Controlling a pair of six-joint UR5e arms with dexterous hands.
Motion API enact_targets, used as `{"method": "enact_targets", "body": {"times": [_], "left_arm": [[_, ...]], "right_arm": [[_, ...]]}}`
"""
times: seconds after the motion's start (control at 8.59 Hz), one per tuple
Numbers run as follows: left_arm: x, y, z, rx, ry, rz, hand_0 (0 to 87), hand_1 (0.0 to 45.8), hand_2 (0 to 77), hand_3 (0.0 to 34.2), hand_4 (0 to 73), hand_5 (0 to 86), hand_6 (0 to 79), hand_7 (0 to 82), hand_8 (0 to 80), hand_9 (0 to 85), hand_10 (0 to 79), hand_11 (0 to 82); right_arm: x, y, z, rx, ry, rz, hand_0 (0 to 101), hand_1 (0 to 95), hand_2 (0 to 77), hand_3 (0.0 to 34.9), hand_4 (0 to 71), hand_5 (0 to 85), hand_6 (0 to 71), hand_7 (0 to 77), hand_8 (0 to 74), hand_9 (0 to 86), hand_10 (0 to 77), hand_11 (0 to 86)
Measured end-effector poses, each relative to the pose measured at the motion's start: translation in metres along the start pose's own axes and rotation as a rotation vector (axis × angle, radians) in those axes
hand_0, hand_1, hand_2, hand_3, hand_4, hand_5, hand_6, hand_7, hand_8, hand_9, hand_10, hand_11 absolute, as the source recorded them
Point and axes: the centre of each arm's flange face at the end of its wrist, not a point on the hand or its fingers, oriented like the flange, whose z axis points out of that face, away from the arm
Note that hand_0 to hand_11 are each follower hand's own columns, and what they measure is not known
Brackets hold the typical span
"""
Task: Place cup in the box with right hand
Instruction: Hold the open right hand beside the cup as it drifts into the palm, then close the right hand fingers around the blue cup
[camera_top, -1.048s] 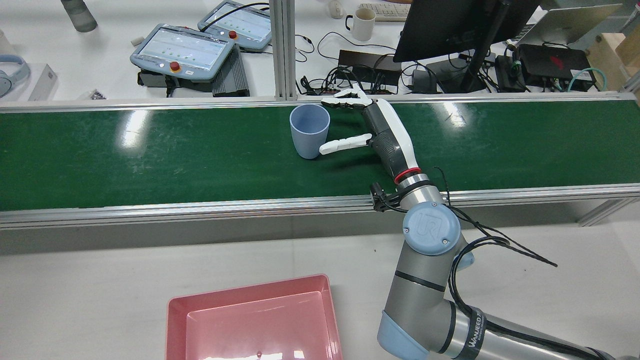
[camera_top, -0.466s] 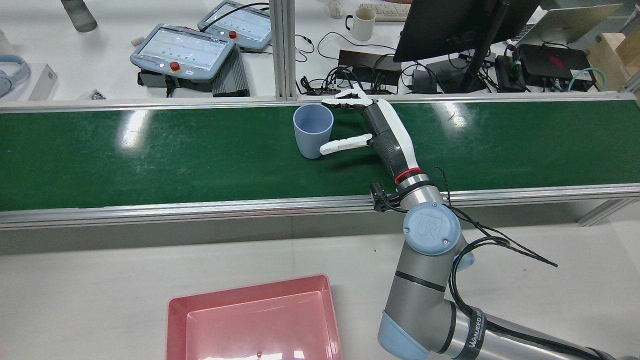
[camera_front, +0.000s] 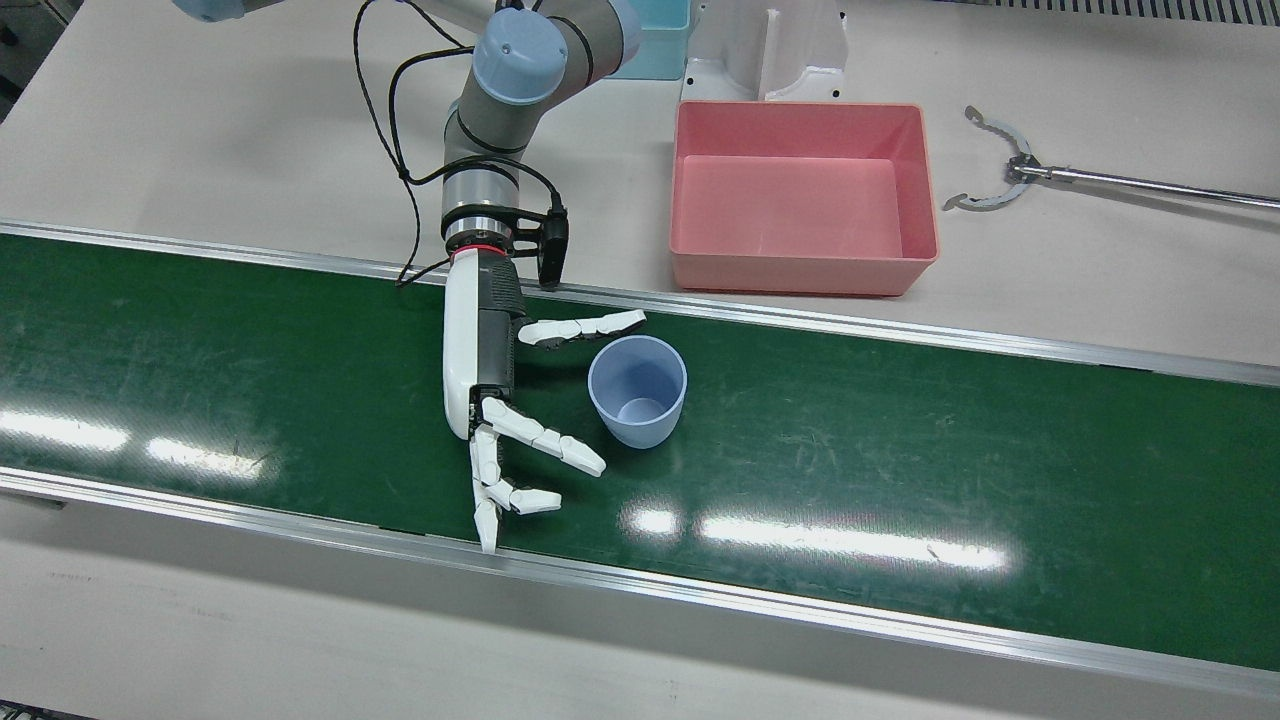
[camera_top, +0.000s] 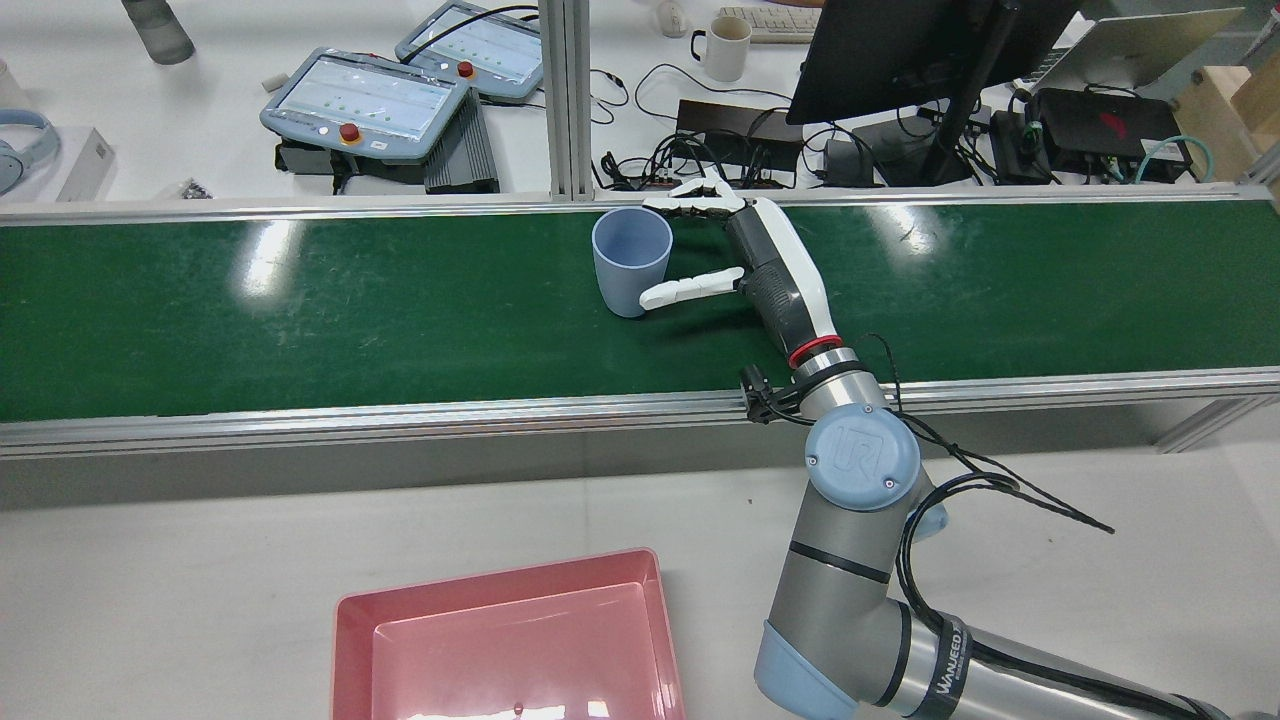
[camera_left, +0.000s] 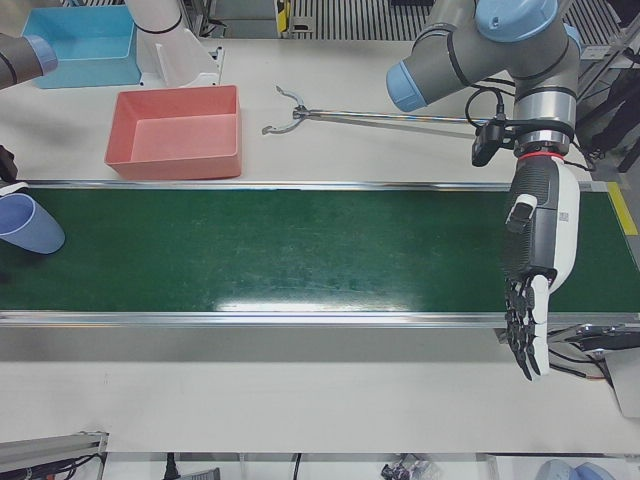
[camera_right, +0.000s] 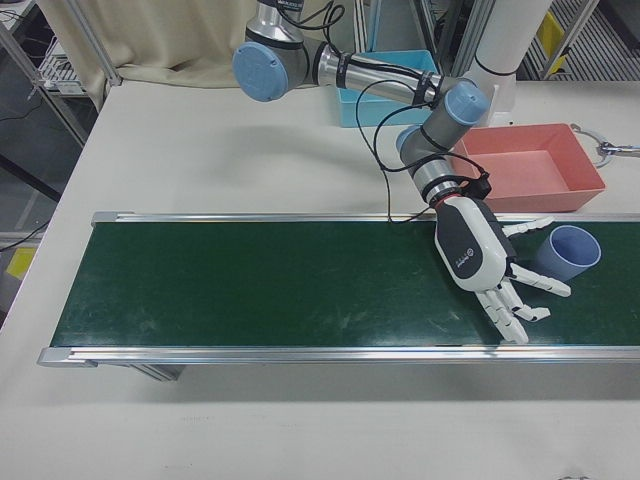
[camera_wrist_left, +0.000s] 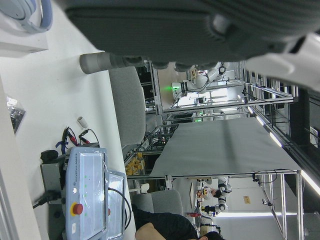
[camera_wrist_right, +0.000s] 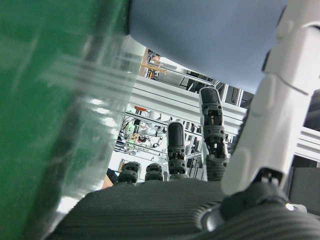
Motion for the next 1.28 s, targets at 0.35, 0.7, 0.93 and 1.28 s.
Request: {"method": "enact_targets", "body": {"times": [0.35,0.7,0.93,1.28], "left_arm": [[0.0001,0.0001,0.0,0.0,0.0,0.0,0.0,0.5,0.5,0.0,0.0,0.0,0.0,0.0,0.0,0.5,0.0,0.0],[0.0,0.0002,0.0001,0.0,0.0,0.001,0.0,0.5,0.5,0.0,0.0,0.0,0.0,0.0,0.0,0.5,0.0,0.0],[-0.0001,0.0002,0.0002,0.0,0.0,0.001,0.0,0.5,0.5,0.0,0.0,0.0,0.0,0.0,0.0,0.5,0.0,0.0],[0.0001,0.0002,0.0001,0.0,0.0,0.001,0.0,0.5,0.5,0.0,0.0,0.0,0.0,0.0,0.0,0.5,0.0,0.0]], "right_arm": [[0.0002,0.0002,0.0003,0.0,0.0,0.001,55,10.4,0.5,0.5,33.8,3.8,8.7,45.3,0.5,8.2,3.8,8.2],[0.001,0.0006,0.0011,0.0,0.0,-0.001,55,10.4,0.5,0.5,33.8,3.8,8.7,45.3,0.5,8.7,4.4,8.2],[0.0015,0.0014,0.0019,0.0,0.0,-0.001,55,10.4,0.5,0.4,34.4,3.8,8.7,46.4,0.5,8.7,4.4,8.2],[0.0018,0.0015,0.0021,0.0,0.0,0.0,55,10.4,0.5,0.5,34.4,3.8,8.7,45.8,0.5,8.7,4.4,8.2]]}}
